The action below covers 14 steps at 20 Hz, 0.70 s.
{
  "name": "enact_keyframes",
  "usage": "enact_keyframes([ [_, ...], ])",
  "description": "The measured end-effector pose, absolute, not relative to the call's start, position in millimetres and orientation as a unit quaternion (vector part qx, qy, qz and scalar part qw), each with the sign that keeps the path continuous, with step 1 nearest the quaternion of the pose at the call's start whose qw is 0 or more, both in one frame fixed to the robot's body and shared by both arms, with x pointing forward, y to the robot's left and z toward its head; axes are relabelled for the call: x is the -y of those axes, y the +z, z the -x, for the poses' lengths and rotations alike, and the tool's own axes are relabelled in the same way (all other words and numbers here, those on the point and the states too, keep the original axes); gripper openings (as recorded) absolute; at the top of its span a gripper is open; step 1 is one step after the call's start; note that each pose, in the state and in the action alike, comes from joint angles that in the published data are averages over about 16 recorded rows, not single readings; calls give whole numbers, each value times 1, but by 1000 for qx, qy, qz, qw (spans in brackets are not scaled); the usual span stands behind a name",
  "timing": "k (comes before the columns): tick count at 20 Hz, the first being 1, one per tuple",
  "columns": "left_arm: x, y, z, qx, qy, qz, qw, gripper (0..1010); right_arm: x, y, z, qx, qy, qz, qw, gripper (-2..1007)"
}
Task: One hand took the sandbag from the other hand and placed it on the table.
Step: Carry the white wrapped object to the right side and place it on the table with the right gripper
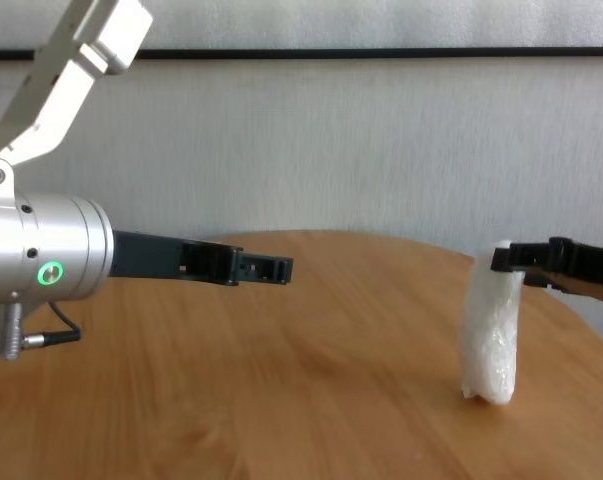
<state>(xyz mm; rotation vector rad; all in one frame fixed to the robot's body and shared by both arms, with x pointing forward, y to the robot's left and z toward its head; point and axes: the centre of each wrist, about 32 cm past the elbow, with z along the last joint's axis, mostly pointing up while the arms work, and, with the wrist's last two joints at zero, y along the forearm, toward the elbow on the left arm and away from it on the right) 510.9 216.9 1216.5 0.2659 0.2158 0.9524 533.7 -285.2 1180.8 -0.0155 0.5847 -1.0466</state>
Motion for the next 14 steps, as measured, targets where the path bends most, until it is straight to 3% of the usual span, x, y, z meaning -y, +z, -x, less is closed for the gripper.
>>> enact_keyframes([
  [7, -217, 1217, -511, -103, 456, -127, 875, 1000, 286, 1180, -539, -274, -493, 21, 825, 518],
  [14, -217, 1217, -510, -102, 456, -126, 875, 1000, 286, 1180, -539, -273, -494, 20, 825, 680],
])
